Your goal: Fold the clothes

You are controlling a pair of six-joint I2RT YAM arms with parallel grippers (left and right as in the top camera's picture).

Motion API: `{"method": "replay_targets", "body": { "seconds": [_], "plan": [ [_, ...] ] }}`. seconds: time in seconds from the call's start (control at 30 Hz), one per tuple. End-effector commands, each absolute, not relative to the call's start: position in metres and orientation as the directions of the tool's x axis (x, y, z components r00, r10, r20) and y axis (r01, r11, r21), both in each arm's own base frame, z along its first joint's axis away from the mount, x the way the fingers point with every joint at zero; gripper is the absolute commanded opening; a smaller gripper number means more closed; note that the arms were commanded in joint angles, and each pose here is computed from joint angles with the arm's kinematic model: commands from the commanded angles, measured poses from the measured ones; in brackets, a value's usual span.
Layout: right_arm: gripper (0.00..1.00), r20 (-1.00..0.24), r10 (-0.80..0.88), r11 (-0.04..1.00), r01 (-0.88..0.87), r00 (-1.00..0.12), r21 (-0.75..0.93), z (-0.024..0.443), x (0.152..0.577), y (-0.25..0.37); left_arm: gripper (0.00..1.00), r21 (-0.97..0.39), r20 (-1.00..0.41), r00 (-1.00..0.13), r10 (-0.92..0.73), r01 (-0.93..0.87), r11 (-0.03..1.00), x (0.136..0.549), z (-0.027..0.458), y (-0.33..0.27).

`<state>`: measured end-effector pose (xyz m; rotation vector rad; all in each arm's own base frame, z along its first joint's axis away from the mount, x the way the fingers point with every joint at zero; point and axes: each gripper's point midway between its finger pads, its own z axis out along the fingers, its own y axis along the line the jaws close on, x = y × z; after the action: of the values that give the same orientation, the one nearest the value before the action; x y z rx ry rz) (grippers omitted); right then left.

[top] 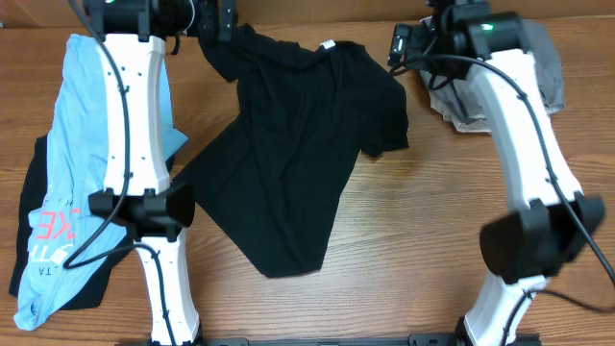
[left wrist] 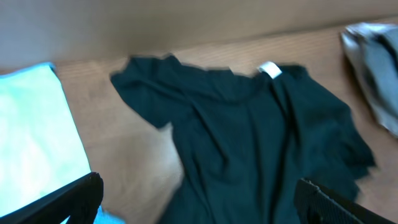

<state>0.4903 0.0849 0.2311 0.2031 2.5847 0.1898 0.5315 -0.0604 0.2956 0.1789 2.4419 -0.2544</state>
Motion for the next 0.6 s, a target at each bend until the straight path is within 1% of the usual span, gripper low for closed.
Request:
{"method": "replay_targets", "body": {
  "seconds": [0.0, 0.07, 0.13, 0.17, 0.2, 0.23, 0.37, 0.47, 0.5, 0.57],
  "plan": [
    [1.0, -0.594, 0.194, 0.962, 0.033, -0.781, 0.271, 0.328, 0.437, 0.089, 1.0, -0.194, -0.619, -0.783, 0.064, 0.231, 0.953, 0.483, 0.33, -0.071],
    [1.0, -0.593, 0.194, 0.962, 0.033, -0.781, 0.271, 0.34, 0.417, 0.085, 0.99, -0.201, -0.572, -0.817, 0.073, 0.227, 0.953, 0.466, 0.326, -0.074],
    [1.0, -0.602, 0.195, 0.961, 0.03, -0.774, 0.274, 0.355, 0.397, 0.082, 1.0, -0.196, -0.559, -0.825, 0.083, 0.229, 0.954, 0.453, 0.331, -0.077],
    [1.0, -0.606, 0.197, 0.961, 0.029, -0.771, 0.275, 0.361, 0.388, 0.08, 1.0, -0.197, -0.569, -0.818, 0.086, 0.238, 0.951, 0.45, 0.336, -0.079],
    [1.0, -0.612, 0.201, 0.96, 0.029, -0.765, 0.279, 0.373, 0.367, 0.077, 1.0, -0.217, -0.594, -0.799, 0.094, 0.272, 0.937, 0.44, 0.351, -0.091],
    [0.99, -0.612, 0.201, 0.96, 0.029, -0.765, 0.279, 0.378, 0.356, 0.075, 1.0, -0.22, -0.607, -0.788, 0.102, 0.291, 0.931, 0.434, 0.358, -0.097],
    [0.98, -0.584, 0.201, 0.961, 0.042, -0.787, 0.273, 0.384, 0.315, 0.068, 1.0, -0.194, -0.63, -0.76, 0.156, 0.35, 0.916, 0.416, 0.372, -0.123],
    [0.97, -0.546, 0.196, 0.964, 0.058, -0.815, 0.26, 0.38, 0.294, 0.064, 1.0, -0.14, -0.588, -0.78, 0.215, 0.36, 0.923, 0.407, 0.359, -0.138],
    [0.97, -0.531, 0.194, 0.965, 0.063, -0.825, 0.255, 0.378, 0.288, 0.063, 1.0, -0.124, -0.553, -0.802, 0.225, 0.346, 0.93, 0.404, 0.348, -0.141],
    [0.95, -0.509, 0.2, 0.963, 0.074, -0.837, 0.258, 0.373, 0.285, 0.063, 1.0, -0.119, -0.433, -0.866, 0.249, 0.328, 0.937, 0.394, 0.311, -0.15]
  ]
}}
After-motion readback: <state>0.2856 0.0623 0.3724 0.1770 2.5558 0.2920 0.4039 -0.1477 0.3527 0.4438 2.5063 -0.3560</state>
